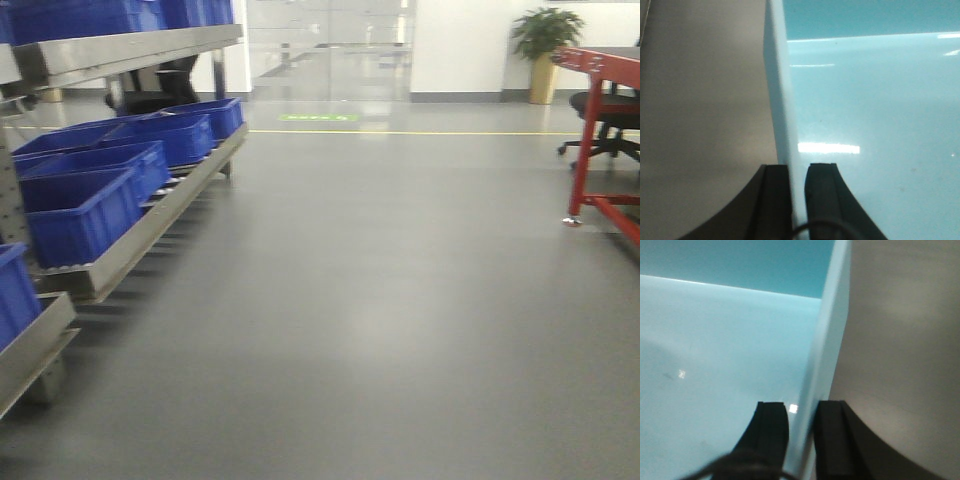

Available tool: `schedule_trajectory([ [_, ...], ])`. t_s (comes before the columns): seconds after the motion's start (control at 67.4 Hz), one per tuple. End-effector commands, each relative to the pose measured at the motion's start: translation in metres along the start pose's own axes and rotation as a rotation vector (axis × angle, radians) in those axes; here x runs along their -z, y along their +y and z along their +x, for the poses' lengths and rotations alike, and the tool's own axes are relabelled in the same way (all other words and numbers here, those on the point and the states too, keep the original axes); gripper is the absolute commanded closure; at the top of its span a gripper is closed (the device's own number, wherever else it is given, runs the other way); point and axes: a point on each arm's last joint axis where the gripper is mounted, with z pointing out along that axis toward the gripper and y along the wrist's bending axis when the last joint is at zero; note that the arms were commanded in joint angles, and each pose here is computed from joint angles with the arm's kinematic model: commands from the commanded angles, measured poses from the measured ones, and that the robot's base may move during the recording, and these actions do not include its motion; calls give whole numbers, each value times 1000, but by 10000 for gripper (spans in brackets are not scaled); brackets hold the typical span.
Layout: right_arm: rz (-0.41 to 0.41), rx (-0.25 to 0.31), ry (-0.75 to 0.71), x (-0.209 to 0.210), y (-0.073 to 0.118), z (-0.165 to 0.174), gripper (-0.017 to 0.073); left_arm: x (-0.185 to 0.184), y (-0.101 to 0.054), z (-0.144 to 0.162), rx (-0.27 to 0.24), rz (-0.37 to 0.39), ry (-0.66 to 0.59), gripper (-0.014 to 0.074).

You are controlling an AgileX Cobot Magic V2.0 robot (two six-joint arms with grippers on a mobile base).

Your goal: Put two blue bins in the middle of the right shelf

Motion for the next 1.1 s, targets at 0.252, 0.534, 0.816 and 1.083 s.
schedule_trajectory([
  [0.252, 10, 24, -49, 6, -1, -6, 712, 12, -4, -20, -18, 26, -225, 705],
  [0.534, 10, 24, -49, 6, -1, -6, 712, 14, -5, -29, -17, 36, -323, 705],
  [0.816, 10, 24, -49, 6, -1, -6, 712, 15, -5, -30, -17, 36, -330, 705],
  [1.083, 10, 24, -49, 6, -1, -6, 712, 15, -5, -30, -17, 36, -330, 705],
])
